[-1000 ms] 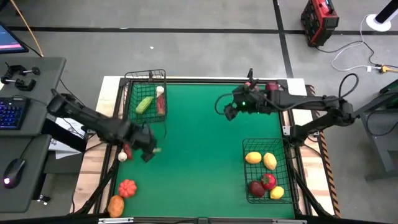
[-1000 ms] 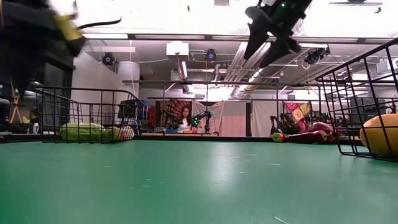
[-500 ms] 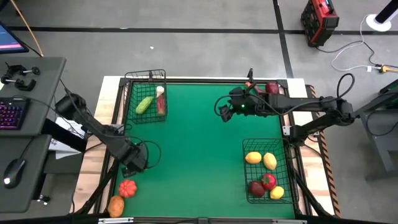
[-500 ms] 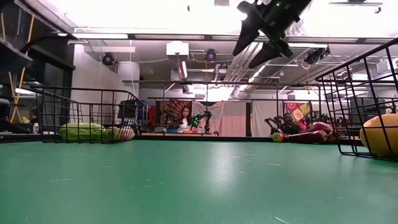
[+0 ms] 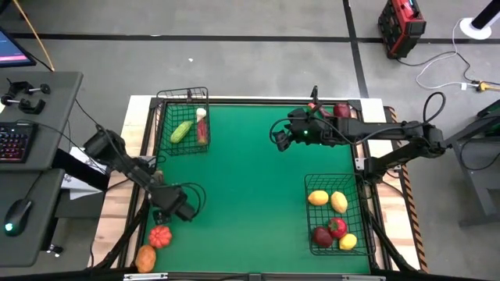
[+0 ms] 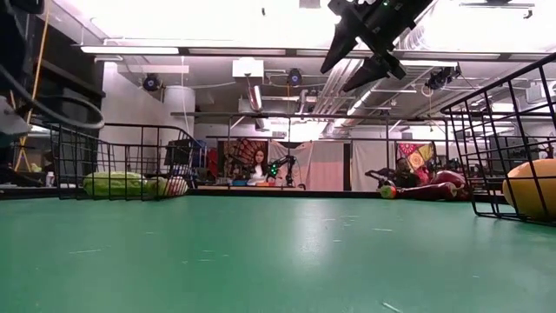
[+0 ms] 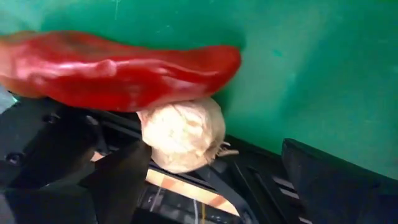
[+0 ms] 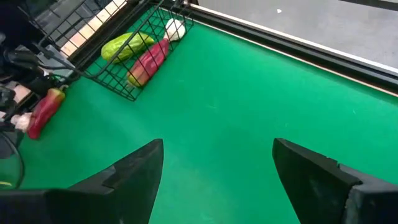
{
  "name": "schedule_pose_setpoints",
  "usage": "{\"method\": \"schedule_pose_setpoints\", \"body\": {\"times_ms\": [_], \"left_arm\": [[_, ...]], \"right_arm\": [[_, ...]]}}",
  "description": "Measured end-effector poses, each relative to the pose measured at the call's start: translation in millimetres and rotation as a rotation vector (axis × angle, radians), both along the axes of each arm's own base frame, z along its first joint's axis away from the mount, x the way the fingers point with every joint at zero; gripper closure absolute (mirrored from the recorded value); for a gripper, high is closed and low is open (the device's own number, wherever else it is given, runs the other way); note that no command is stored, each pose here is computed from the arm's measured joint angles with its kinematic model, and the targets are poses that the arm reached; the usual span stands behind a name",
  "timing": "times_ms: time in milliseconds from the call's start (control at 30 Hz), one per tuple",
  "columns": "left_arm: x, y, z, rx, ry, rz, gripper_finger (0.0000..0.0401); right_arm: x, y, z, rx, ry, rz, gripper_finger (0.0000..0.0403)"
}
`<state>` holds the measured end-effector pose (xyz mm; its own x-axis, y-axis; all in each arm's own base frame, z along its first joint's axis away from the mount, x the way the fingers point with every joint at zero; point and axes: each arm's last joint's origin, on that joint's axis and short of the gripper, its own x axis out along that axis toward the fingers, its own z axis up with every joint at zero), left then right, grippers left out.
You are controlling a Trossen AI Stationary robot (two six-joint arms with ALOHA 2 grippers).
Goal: Sort produce into baskets
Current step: Put the white garlic into the top black wire basket
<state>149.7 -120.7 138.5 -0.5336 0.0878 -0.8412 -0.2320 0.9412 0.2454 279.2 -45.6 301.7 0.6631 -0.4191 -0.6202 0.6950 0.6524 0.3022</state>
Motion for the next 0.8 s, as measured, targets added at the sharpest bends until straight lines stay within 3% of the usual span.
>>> {"method": "schedule_pose_setpoints", "body": {"times_ms": [267, 600, 800], "left_arm": [[4, 1, -12, 0.092, -0.011, -0.113, 0.0050], [4, 1, -13, 0.057, 0.000, -0.156, 0.0052], [4, 1, -13, 0.026, 0.005, -0.195, 0.0099]], "right_arm": [[0, 0, 0, 0.000, -0.001, 0.000, 0.0108], [0, 0, 0, -0.002, 0.000, 0.001, 0.0108], [0, 0, 0, -0.002, 0.001, 0.001, 0.0108]]}}
